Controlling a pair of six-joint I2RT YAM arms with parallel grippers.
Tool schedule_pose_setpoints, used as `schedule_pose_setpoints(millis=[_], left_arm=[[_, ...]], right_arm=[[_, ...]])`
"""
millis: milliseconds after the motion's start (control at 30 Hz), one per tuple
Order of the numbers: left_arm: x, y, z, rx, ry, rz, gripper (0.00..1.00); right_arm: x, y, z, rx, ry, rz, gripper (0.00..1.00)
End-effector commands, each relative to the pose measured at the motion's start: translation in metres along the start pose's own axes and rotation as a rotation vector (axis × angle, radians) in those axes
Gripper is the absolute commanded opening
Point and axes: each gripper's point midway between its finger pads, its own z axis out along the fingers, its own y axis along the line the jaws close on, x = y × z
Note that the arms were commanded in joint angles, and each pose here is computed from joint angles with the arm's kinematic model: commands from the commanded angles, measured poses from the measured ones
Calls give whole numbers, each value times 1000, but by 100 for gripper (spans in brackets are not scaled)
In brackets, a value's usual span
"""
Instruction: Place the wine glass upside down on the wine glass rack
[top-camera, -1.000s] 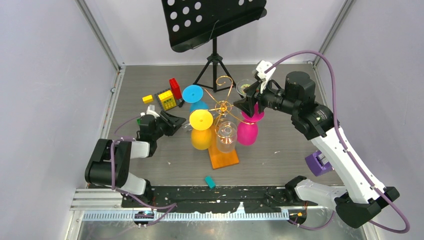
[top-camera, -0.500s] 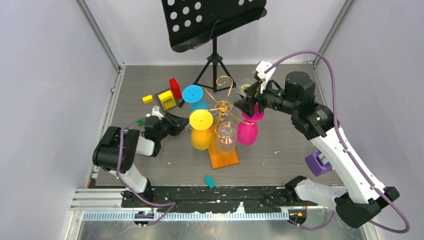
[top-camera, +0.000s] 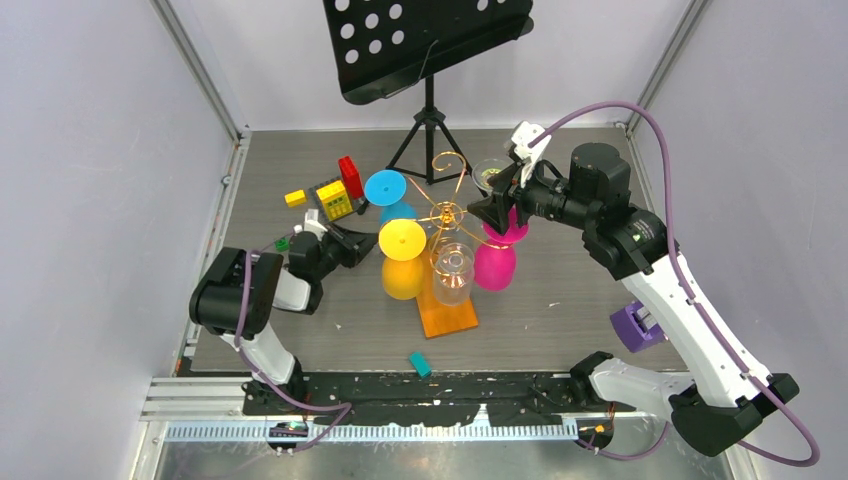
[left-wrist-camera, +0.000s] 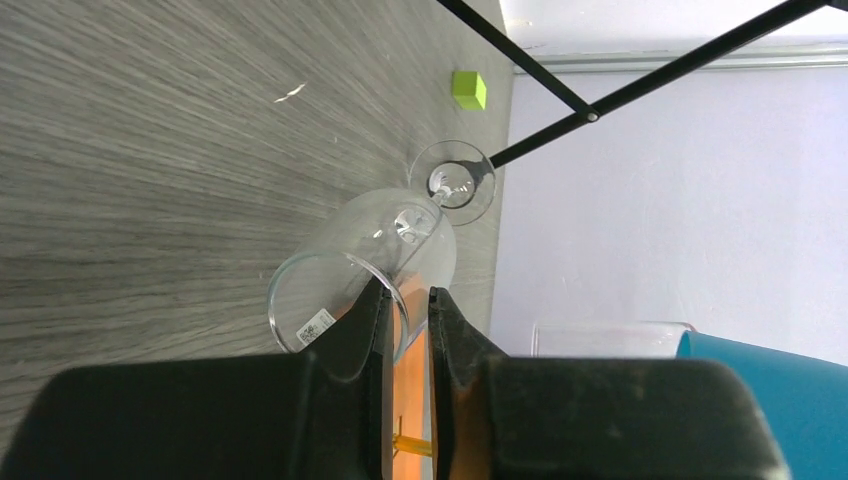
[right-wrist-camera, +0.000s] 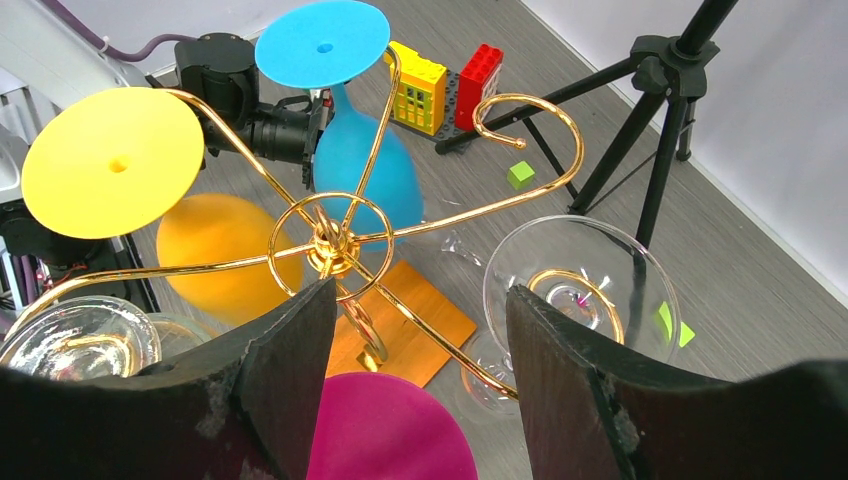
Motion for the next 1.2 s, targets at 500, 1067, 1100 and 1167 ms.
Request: schedule_pose_setpoints(millis=[500,1067,1100,1167], left_arm=[[-28,-68,-43,-48,-112,263,0],[-35,-121,-111,-160,-131,509,0],[-35,-123,-115,-170,-125,524,0],[-33,-128,-122,-182,-108,543,0]], right_arm=[[-32,-4,-14,43,-108,-63,69],[-37,-17,-19,131,-168,-76,69],[-38,-18,-20,141,-170,-75,69],[-38,-21,-20,162,-173,-70,69]])
